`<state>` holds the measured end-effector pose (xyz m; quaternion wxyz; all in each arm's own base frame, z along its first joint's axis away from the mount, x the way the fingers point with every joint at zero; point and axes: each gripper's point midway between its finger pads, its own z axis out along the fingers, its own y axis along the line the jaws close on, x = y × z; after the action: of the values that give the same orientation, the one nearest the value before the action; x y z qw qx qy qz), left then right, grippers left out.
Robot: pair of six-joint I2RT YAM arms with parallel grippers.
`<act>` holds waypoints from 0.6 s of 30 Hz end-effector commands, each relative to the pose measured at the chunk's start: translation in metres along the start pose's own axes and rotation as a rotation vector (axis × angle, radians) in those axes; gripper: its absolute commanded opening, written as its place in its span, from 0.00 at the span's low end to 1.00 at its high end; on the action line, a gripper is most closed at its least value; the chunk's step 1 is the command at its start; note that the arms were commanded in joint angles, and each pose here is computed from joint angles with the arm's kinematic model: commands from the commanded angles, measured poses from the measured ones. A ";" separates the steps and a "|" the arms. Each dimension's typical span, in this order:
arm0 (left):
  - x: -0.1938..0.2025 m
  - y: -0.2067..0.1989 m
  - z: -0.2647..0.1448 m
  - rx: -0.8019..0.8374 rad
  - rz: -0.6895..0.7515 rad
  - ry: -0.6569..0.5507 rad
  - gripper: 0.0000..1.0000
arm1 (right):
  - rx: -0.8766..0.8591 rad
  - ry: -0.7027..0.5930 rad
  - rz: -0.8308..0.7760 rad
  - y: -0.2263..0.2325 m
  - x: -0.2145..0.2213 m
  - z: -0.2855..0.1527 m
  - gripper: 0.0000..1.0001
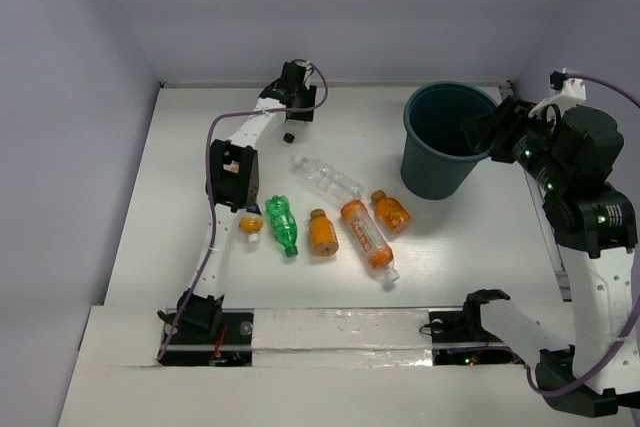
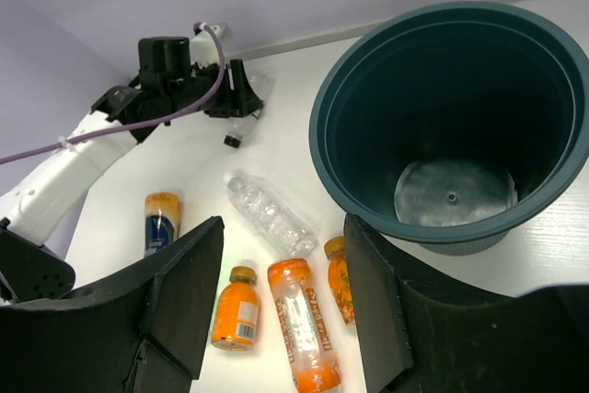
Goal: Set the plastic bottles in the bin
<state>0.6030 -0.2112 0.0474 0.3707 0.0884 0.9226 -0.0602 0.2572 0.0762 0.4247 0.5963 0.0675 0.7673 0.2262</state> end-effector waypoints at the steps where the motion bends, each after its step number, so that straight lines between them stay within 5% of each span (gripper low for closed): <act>1: -0.040 0.001 -0.021 -0.017 -0.001 -0.108 0.43 | -0.037 -0.014 -0.021 0.010 -0.007 -0.007 0.60; 5: -0.091 0.003 -0.068 -0.006 -0.037 -0.231 0.38 | -0.044 -0.014 -0.017 0.011 -0.006 -0.009 0.60; 8: -0.150 -0.012 -0.141 0.085 -0.098 -0.384 0.35 | -0.051 -0.023 -0.016 0.012 -0.007 -0.010 0.60; 12: -0.214 -0.067 -0.285 0.408 -0.189 -0.613 0.33 | -0.062 -0.061 -0.008 0.015 -0.013 -0.016 0.58; 18: -0.205 -0.186 -0.421 0.992 -0.208 -0.701 0.32 | -0.087 -0.078 0.023 0.019 -0.011 -0.019 0.56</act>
<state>0.5159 -0.2852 0.3937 0.5580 0.0621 0.7396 -0.3712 0.2418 0.0767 0.4310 0.6065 0.0689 0.7551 0.2393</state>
